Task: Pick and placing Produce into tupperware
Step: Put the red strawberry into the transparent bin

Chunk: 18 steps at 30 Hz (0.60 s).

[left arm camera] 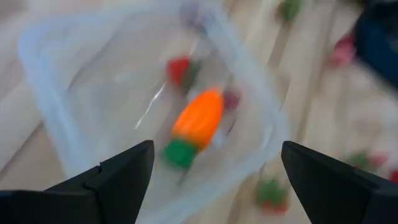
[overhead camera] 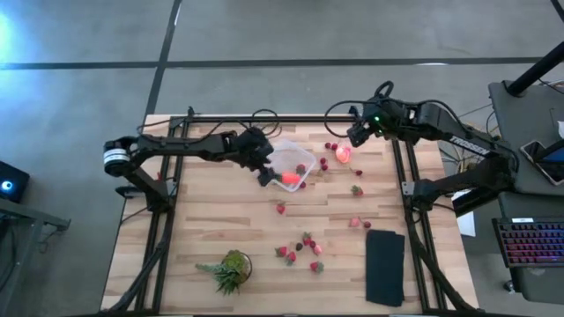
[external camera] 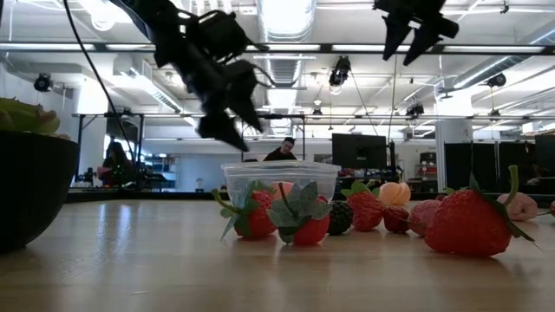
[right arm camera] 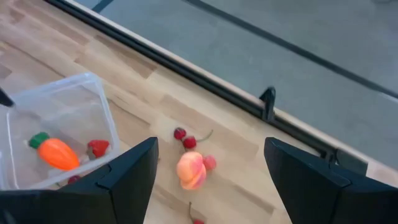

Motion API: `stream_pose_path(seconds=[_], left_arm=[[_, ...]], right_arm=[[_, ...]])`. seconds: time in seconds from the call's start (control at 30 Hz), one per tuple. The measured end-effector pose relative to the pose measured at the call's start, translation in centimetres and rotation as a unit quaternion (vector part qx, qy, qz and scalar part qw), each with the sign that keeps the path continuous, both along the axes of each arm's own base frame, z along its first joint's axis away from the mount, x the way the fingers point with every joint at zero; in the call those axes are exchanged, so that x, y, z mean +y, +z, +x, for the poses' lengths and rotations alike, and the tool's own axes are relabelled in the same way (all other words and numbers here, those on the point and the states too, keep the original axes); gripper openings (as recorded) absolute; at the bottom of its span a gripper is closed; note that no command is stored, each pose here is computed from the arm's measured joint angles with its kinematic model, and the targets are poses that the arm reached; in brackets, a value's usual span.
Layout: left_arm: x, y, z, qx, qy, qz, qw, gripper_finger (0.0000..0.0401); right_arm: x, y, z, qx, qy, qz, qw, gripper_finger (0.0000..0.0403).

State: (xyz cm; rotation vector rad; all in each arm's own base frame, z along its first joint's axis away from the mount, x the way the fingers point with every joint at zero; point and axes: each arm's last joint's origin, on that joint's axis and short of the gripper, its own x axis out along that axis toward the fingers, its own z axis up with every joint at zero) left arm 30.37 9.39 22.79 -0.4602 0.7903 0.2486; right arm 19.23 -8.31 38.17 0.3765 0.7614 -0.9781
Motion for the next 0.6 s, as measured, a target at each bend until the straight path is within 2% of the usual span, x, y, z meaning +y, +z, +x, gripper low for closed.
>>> stream_pose_path(seconds=[0.07,0.17,0.3,0.43,0.6], left_arm=[[-0.3,-0.1,-0.9,0.041,-0.009,-0.006,0.999,0.0338],[-0.5,0.4,-1.6,0.048,-0.017,-0.004,0.999,0.0338],[-0.7,1.5,-2.0,0.021,-0.016,0.007,1.000,0.0338],[-0.8,2.8,-2.4,-0.012,-0.005,0.006,1.000,0.0338],[-1.0,4.0,-2.9,-0.035,0.001,0.008,0.999,0.0338]], right_arm=[[0.2,-0.7,-0.7,-0.001,-0.007,0.007,1.000,0.0286],[0.6,-2.0,-1.6,-0.006,-0.011,0.020,1.000,0.0286],[1.1,-4.4,-2.8,-0.036,-0.010,0.051,0.998,0.0286],[1.7,-6.8,-3.8,-0.111,-0.002,0.079,0.991,0.0286],[2.4,-8.8,-5.4,-0.170,-0.043,0.102,0.979,0.0286]])
